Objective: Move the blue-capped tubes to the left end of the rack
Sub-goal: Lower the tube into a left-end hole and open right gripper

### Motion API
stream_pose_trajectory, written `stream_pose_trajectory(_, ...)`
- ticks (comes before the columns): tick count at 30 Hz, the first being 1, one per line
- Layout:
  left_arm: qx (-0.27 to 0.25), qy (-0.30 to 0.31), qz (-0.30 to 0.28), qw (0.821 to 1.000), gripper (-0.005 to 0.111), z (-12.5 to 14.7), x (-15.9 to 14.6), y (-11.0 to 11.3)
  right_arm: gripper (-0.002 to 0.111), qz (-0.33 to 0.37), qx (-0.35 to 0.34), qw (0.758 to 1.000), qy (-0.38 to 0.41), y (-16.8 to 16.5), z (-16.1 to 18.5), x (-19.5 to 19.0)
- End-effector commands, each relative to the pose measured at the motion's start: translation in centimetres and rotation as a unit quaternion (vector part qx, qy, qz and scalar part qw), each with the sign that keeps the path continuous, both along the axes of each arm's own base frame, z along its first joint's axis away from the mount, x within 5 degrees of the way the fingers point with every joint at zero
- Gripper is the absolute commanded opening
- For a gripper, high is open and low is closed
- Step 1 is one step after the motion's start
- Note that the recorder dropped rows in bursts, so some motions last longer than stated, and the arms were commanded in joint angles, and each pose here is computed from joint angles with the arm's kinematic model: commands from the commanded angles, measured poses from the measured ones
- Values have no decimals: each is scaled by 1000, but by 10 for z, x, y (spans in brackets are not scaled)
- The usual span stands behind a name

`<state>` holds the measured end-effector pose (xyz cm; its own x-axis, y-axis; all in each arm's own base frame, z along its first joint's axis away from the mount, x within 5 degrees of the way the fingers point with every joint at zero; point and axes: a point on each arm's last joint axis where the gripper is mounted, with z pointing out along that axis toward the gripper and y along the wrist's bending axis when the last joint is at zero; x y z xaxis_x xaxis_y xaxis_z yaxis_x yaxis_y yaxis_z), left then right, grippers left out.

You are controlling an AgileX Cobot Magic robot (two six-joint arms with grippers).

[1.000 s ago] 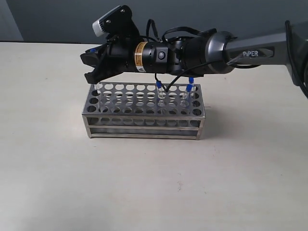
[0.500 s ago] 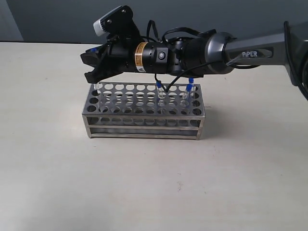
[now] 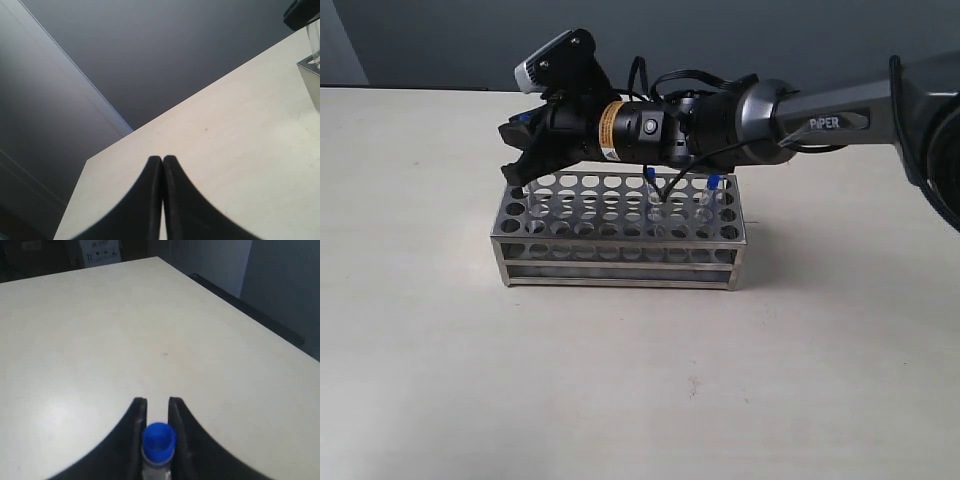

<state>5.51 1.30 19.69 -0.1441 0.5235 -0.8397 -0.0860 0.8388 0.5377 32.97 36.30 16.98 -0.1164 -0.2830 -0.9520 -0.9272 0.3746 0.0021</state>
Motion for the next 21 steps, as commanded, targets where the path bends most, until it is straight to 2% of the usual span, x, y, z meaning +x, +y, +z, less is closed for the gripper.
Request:
stream_pose_trajectory(1, -3, -3, -2, 1000, 1, 2, 0, 0, -1, -20, -22, 1000, 0, -4, -3, 3)
stream_pose_trajectory(5, -3, -3, -2, 1000, 1, 2, 0, 0, -1, -14, -18, 1000, 16, -1, -4, -1)
stream_pose_trajectory(8, -3, -3, -2, 1000, 1, 2, 0, 0, -1, 23, -36, 999, 0, 12, -5, -17)
stream_pose_trajectory(21, -3, -4, -3, 1000, 1, 2, 0, 0, -1, 6, -58, 998, 5, 18, -9, -24)
